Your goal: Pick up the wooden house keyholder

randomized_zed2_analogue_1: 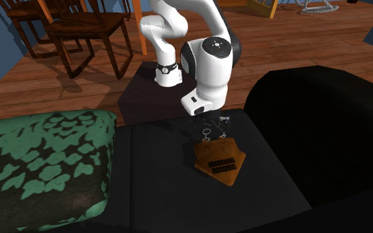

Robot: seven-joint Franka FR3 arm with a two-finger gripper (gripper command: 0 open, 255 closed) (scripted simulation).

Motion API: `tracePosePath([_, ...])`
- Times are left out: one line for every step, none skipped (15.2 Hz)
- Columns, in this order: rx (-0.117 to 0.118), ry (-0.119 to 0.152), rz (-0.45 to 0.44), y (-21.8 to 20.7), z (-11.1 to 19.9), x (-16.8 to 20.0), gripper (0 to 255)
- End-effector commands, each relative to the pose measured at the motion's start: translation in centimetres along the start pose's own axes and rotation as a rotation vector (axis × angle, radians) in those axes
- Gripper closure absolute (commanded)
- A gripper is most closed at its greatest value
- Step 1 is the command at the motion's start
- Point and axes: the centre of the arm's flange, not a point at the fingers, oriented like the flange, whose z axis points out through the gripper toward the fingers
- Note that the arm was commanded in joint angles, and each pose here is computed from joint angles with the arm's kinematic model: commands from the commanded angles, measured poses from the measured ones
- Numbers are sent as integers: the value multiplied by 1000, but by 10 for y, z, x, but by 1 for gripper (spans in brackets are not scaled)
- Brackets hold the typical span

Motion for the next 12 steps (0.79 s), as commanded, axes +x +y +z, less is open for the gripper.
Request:
tracePosePath([0, 0, 0, 0, 2, 0, 255])
tracePosePath([0, 0, 0, 0, 2, 0, 255])
tracePosePath([0, 0, 0, 0, 2, 0, 255])
tracePosePath([0, 0, 0, 0, 2, 0, 255])
tracePosePath([0, 0, 0, 0, 2, 0, 255])
tracePosePath([0, 0, 0, 0, 2, 0, 255])
tracePosePath([0, 0, 0, 0, 2, 0, 255])
tracePosePath([0, 0, 0, 0, 2, 0, 255])
tracePosePath([0, 0, 0, 0, 2, 0, 255])
tracePosePath([0, 0, 0, 0, 2, 0, 255])
tracePosePath([0, 0, 0, 0, -3, 0, 255])
tracePosePath([0, 0, 0, 0, -8, -1, 255])
